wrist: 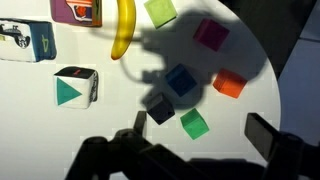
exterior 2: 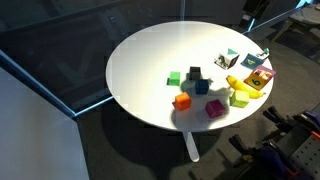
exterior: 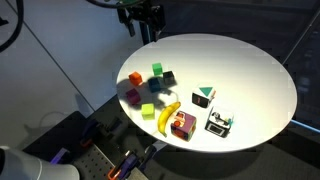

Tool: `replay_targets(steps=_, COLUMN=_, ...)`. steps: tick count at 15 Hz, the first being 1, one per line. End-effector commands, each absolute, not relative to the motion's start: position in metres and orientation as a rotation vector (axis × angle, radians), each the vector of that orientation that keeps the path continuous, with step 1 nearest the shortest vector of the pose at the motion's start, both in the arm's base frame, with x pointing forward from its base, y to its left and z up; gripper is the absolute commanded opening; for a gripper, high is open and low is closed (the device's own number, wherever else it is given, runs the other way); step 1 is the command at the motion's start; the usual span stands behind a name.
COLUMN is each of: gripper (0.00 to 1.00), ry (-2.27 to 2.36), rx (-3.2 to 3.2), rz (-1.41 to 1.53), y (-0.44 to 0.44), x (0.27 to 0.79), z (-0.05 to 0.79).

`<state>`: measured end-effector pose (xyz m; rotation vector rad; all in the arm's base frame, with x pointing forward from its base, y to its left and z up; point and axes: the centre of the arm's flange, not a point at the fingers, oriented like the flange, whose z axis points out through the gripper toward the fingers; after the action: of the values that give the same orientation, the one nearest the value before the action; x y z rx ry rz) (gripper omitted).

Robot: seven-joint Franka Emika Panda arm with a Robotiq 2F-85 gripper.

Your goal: Put the blue block on the light green block

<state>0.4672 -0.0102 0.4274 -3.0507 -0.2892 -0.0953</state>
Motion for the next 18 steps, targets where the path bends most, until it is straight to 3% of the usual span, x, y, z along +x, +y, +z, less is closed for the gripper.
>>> replay_targets(steps=1, gripper=1.00, ry=-0.275, rx=-3.107, rz=-0.042, y=0.001, x=0.479, z=0.398)
replay_targets(steps=10, gripper=1.00, ry=-0.300, rx=-3.145, rz=0.181, y=0.026, x=0.490, z=0.327)
replay_targets(steps=18, gripper=1.00, ry=-0.342, rx=-3.134, rz=0.136, y=0.029, x=0.492, z=0.301)
